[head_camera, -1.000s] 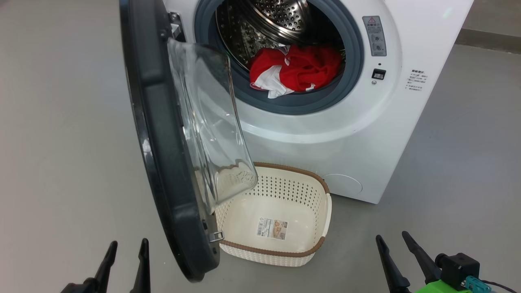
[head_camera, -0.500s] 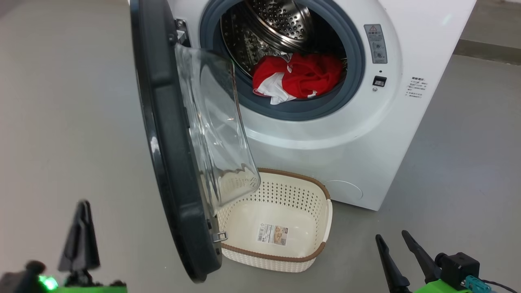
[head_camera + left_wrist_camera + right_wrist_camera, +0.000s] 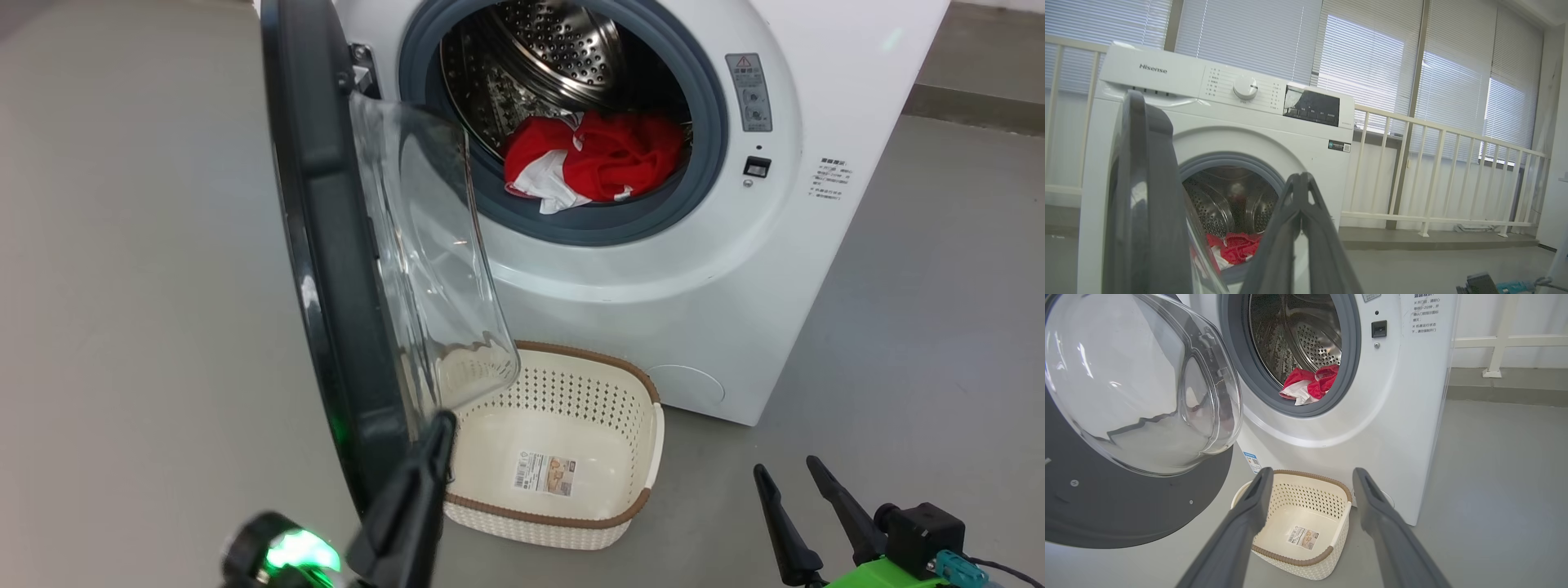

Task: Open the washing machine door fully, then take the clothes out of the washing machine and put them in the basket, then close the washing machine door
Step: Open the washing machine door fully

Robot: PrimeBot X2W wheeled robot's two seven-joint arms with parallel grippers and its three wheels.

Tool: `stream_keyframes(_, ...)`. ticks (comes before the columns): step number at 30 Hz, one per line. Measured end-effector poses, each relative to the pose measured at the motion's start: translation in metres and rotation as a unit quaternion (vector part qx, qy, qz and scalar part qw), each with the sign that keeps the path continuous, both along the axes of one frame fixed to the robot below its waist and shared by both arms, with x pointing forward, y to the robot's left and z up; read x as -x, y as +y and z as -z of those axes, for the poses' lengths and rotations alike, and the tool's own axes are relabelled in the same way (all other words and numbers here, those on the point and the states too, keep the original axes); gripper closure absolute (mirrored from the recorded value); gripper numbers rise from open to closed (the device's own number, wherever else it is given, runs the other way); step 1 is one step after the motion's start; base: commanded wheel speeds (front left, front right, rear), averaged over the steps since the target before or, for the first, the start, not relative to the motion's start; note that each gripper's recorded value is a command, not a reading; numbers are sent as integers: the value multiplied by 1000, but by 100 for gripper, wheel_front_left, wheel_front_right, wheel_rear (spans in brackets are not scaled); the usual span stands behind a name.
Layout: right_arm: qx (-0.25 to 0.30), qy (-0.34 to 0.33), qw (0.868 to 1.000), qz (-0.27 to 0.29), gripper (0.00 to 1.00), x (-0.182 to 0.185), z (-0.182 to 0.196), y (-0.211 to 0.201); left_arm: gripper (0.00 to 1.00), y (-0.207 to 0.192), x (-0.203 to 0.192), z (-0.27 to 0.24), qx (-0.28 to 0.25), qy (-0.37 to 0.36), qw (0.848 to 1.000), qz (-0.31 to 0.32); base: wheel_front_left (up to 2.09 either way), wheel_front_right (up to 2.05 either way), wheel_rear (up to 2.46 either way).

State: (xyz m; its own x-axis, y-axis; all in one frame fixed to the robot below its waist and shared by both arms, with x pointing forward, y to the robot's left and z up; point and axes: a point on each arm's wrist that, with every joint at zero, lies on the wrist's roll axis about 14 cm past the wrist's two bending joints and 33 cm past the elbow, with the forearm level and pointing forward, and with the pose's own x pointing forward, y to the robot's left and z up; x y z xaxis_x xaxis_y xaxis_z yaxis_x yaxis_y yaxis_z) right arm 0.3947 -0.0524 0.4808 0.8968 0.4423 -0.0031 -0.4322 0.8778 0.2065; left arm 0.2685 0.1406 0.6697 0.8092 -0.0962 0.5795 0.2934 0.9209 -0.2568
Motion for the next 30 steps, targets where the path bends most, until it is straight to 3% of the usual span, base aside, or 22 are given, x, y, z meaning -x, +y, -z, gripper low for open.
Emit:
stream_keyframes(4,0,0,1000,-1,0,0,0,0,100,-21,-9,51,18,91,994,49,0,0,0)
stream_keyframes(11,2,-2,1000,0,0,0,0,0,100,-17,-20,115,27,194,980,48,0,0,0)
stream_keyframes(30,-3,-12,1000,-6,0,-3,-7,3,100,25,-36,146,56,238,970,-15,0,0,0)
